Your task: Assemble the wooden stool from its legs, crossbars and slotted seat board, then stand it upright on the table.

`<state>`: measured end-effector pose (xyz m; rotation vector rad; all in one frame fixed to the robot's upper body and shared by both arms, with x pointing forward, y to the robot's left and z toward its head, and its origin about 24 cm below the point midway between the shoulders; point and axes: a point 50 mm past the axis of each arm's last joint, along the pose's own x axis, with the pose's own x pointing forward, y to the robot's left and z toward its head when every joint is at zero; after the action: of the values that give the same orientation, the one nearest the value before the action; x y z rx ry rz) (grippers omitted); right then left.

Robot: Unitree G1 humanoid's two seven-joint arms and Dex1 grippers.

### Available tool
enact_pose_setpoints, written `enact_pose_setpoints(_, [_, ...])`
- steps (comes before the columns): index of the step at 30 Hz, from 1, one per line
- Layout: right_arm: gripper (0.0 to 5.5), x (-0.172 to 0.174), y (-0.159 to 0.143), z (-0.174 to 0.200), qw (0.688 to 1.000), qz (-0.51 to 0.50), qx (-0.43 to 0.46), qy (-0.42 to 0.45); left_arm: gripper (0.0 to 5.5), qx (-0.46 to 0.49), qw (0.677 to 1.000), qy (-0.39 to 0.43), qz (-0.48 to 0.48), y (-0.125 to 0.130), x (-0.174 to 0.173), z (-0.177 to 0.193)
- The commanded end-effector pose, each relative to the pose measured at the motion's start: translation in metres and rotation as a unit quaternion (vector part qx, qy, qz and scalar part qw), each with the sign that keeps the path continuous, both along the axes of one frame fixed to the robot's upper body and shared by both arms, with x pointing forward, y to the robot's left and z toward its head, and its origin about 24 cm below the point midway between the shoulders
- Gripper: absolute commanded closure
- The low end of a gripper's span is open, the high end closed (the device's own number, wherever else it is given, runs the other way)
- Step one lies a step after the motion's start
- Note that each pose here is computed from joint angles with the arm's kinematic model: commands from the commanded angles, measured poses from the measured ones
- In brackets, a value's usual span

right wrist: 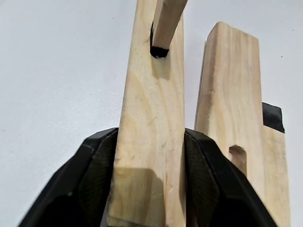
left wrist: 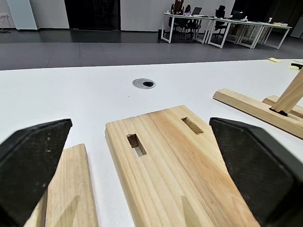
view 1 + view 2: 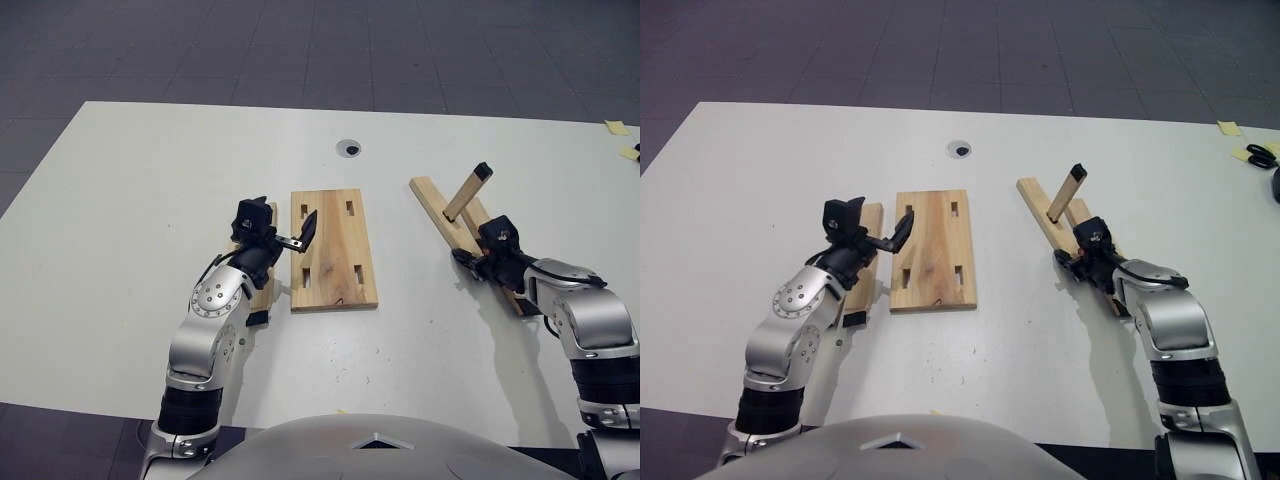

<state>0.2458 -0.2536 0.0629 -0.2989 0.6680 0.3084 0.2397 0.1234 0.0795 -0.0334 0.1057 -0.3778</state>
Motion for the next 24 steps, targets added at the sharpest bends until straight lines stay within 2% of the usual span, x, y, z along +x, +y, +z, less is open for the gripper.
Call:
enact_pose_setpoints(1, [3.35, -0.004, 0.001, -0.009, 1.000, -0.004, -0.002, 0.019, 0.10, 0.011, 1.000, -0.009, -0.005, 0.003, 0.004, 0.002])
enact_pose_setpoints(4, [3.35, -0.004, 0.010, -0.009, 1.000, -0.002, 0.020, 0.002, 0.10, 0.004, 1.000, -0.018, -0.003, 0.010, 0.009, 0.009])
enact_pose_setpoints(6, [3.35, -0.001, 0.024, -0.002, 0.997, 0.018, 0.058, -0.050, 0.10, -0.028, 0.999, -0.026, 0.002, 0.018, 0.014, 0.018])
enact_pose_setpoints(8, [3.36, 0.002, 0.038, 0.008, 0.987, 0.031, 0.093, -0.130, 0.10, -0.131, 0.990, -0.043, 0.012, 0.026, 0.023, 0.042])
enact_pose_setpoints(11, [3.45, 0.002, 0.055, 0.023, 0.959, 0.050, 0.125, -0.250, 0.10, -0.296, 0.954, -0.052, -0.004, 0.036, 0.033, 0.077])
enact_pose_setpoints(17, [3.45, -0.015, 0.085, 0.033, 0.913, 0.060, 0.141, -0.377, 0.10, -0.440, 0.890, 0.065, -0.103, 0.032, 0.045, 0.100])
enact_pose_setpoints(19, [3.45, -0.016, 0.095, 0.036, 0.901, 0.075, 0.143, -0.403, 0.10, -0.456, 0.874, 0.092, -0.139, 0.023, 0.044, 0.107])
enact_pose_setpoints(24, [3.45, -0.015, 0.128, 0.049, 0.866, 0.137, 0.176, -0.448, 0.10, -0.471, 0.852, 0.164, -0.159, 0.007, 0.045, 0.105])
